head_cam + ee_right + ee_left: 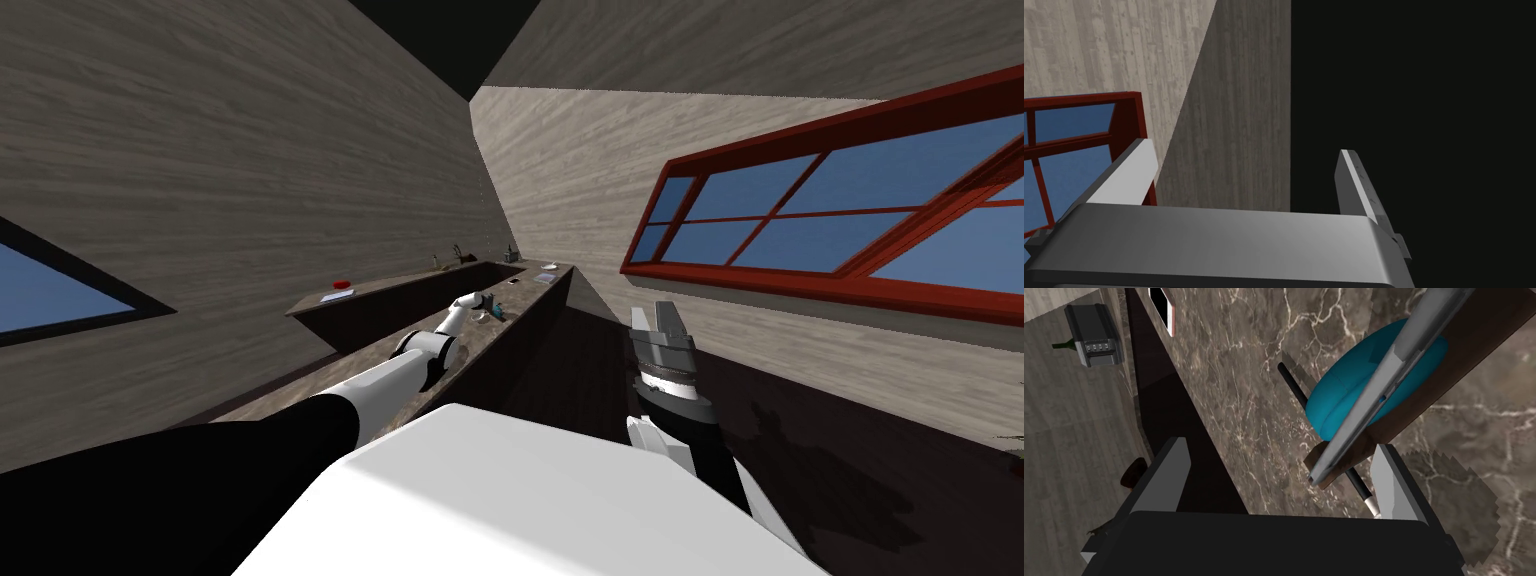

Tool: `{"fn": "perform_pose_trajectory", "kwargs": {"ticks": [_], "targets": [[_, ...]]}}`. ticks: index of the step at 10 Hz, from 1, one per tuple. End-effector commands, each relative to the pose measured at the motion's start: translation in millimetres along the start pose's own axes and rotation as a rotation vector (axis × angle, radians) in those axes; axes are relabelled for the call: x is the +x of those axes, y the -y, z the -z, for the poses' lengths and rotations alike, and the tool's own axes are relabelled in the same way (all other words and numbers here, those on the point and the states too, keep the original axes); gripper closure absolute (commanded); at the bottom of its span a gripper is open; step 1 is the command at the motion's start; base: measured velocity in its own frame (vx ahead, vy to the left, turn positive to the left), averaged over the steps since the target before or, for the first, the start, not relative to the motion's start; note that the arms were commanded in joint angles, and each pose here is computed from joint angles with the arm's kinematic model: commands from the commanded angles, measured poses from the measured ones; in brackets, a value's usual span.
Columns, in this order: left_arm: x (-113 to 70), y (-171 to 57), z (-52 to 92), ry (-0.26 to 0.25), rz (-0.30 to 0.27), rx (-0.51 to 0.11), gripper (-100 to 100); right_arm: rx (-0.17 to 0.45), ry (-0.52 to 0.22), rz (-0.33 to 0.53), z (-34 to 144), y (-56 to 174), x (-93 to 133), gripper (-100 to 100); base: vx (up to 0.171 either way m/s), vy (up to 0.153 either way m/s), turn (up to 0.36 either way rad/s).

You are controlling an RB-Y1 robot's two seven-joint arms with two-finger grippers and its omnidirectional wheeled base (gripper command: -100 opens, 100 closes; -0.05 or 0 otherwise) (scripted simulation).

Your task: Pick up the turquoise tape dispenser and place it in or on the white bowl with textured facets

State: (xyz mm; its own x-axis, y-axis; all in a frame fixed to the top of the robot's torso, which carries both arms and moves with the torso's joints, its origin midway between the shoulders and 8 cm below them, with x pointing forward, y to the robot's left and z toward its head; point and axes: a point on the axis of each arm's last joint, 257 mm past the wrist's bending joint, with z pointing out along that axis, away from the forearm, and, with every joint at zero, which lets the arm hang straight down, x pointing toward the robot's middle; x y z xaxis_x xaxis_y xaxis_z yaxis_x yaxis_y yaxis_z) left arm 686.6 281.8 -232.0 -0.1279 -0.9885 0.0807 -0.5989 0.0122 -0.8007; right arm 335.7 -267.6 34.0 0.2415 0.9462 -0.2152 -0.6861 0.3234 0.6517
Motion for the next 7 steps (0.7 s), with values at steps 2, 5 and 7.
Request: {"fn": "perform_pose_trajectory", "kwargs": {"ticks": [2,5,7], "targets": [[-2.3,-15.5,-2.6,-0.004,0.011,-0.049,-100,0.0,0.0,0.0,0.0,0.0,0.0,0,0.015,0.017,-0.018],[-3.9,-25.2,0.4,-0.027,0.024,-0.13,-100,0.0,0.0,0.0,0.0,0.0,0.0,0,0.016,0.017,-0.069],[-5.3,-30.8,2.8,-0.037,0.032,-0.167,-100,0.0,0.0,0.0,0.0,0.0,0.0,0,0.017,0.023,-0.054]]}}
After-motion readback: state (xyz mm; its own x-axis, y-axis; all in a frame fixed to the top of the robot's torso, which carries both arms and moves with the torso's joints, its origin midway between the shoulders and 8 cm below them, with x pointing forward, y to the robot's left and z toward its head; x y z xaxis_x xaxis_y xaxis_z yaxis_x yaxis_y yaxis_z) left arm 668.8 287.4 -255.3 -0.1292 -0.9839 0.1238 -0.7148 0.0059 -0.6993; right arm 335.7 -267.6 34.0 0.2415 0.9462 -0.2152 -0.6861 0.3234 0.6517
